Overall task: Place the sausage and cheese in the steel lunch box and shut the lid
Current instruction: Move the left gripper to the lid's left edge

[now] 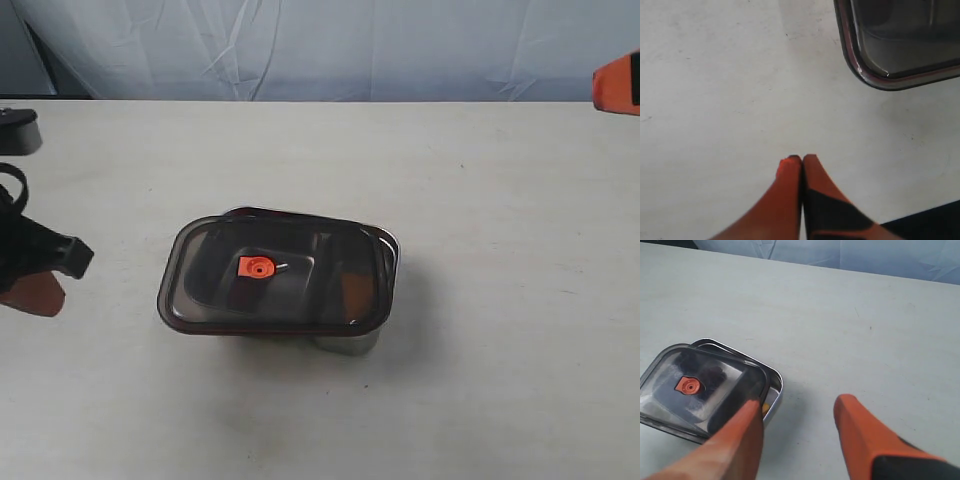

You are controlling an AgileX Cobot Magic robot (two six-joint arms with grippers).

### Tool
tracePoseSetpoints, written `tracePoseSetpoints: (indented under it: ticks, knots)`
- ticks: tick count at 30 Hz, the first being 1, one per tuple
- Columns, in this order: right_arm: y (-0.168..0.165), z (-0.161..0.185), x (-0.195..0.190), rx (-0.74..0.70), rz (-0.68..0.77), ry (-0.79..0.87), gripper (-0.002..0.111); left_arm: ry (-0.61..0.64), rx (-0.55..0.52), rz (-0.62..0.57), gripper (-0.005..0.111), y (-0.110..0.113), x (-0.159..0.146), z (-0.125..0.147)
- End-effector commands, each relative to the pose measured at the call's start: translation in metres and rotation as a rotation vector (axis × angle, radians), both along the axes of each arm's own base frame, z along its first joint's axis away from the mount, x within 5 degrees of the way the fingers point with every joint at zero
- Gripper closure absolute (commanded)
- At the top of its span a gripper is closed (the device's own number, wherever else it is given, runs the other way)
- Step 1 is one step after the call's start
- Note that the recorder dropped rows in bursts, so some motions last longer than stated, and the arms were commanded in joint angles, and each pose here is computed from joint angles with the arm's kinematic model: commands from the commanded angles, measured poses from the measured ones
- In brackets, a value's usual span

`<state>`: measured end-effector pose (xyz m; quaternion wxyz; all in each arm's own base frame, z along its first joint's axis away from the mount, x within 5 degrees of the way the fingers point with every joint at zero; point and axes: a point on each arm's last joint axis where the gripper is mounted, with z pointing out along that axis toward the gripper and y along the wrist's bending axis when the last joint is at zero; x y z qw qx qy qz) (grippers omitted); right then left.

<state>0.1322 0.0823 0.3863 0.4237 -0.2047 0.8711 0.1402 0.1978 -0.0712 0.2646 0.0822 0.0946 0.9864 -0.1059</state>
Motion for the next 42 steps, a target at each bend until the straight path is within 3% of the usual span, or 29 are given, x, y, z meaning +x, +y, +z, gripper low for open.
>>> tracePoseSetpoints:
  ticks: [1, 13, 15, 19, 27, 42]
  knots:
    - [-0.002, 0.003, -0.001, 0.000, 0.000, -0.014, 0.062, 0.052, -0.020, 0.014, 0.107, -0.005, 0.015, -0.016]
    - [-0.003, 0.003, -0.001, -0.013, -0.004, -0.020, 0.063, 0.111, -0.025, 0.042, 0.107, -0.014, 0.042, -0.055]
    - [-0.003, 0.003, -0.001, -0.019, -0.005, -0.024, 0.073, 0.111, -0.039, 0.050, 0.107, -0.016, 0.045, -0.059]
    - [-0.004, 0.003, 0.000, -0.038, -0.011, -0.034, 0.110, 0.102, -0.062, 0.041, 0.107, -0.022, 0.049, -0.065]
    - [-0.005, 0.003, 0.000, -0.049, -0.013, -0.038, 0.108, 0.060, -0.059, -0.031, 0.107, -0.051, 0.049, -0.075]
    - [-0.006, 0.002, 0.000, -0.058, -0.016, -0.036, 0.108, -0.003, -0.063, -0.035, 0.107, -0.061, 0.070, -0.071]
